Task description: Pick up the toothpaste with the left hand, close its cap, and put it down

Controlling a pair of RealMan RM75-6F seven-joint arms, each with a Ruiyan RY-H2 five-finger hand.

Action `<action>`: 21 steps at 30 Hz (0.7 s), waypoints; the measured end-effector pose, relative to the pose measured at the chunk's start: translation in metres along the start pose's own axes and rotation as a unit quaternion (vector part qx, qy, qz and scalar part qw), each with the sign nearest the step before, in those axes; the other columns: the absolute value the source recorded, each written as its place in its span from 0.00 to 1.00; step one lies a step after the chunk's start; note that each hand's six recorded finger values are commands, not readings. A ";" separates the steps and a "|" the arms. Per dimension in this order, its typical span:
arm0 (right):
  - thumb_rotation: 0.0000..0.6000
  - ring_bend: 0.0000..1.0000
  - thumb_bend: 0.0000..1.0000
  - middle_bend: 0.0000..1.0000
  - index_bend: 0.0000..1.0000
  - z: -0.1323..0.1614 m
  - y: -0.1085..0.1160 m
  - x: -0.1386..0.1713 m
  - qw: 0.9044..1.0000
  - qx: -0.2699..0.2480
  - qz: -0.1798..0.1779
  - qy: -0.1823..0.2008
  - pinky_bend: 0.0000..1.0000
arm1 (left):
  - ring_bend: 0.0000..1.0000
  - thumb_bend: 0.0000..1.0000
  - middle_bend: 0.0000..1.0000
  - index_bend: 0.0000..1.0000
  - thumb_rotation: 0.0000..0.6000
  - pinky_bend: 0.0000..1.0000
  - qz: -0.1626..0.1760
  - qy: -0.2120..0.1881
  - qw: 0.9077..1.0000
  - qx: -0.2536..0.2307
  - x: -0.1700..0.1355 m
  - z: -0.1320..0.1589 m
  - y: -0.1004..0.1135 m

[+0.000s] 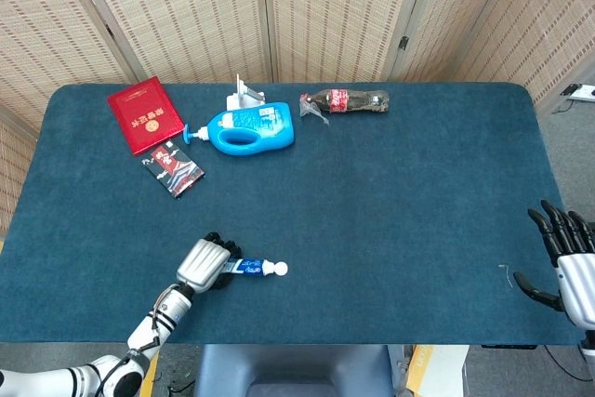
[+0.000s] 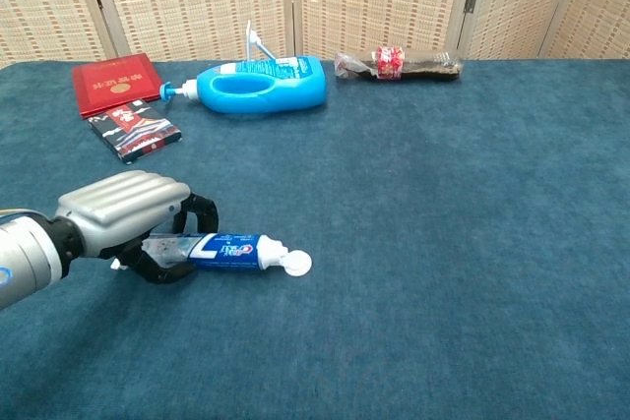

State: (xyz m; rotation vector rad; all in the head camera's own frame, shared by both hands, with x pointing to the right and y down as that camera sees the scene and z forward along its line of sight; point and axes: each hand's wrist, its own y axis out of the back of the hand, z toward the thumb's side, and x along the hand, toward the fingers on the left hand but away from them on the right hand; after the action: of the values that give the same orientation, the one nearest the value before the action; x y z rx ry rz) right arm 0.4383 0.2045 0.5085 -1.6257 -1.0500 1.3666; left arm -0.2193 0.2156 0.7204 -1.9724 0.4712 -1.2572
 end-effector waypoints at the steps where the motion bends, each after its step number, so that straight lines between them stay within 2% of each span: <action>1: 1.00 0.00 0.27 0.00 0.00 0.000 0.000 0.000 1.000 0.000 0.000 0.001 0.00 | 0.56 0.43 0.53 0.53 1.00 0.36 0.003 0.000 1.000 -0.002 0.001 -0.002 0.000; 4: 1.00 0.00 0.27 0.00 0.00 0.002 0.001 0.000 1.000 0.000 -0.001 0.002 0.00 | 0.64 0.48 0.63 0.61 1.00 0.47 0.016 -0.004 1.000 -0.010 0.002 -0.004 0.003; 8: 1.00 0.00 0.27 0.00 0.00 0.005 0.001 -0.001 1.000 -0.001 -0.001 0.009 0.00 | 0.69 0.54 0.68 0.66 1.00 0.55 0.032 -0.013 0.999 -0.024 0.003 -0.010 0.007; 15: 1.00 0.00 0.27 0.00 0.00 0.018 0.001 -0.009 0.999 -0.003 0.000 0.033 0.00 | 0.72 0.60 0.72 0.70 1.00 0.58 0.075 -0.048 0.995 -0.051 0.002 -0.021 0.029; 18: 1.00 0.00 0.28 0.00 0.00 0.030 0.001 -0.017 0.998 -0.004 0.002 0.055 0.00 | 0.73 0.60 0.73 0.70 1.00 0.60 0.100 -0.071 0.990 -0.074 0.000 -0.024 0.045; 21: 1.00 0.00 0.27 0.00 0.00 0.045 -0.002 -0.026 0.997 -0.003 0.008 0.082 0.00 | 0.73 0.60 0.74 0.70 1.00 0.60 0.134 -0.105 0.981 -0.094 -0.003 -0.024 0.068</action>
State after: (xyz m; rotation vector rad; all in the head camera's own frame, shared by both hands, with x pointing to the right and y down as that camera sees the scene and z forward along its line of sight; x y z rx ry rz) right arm 0.3915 0.1826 0.5132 -1.7220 -0.9480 1.2175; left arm -0.2362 0.1638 0.6736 -2.0861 0.7430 -0.8539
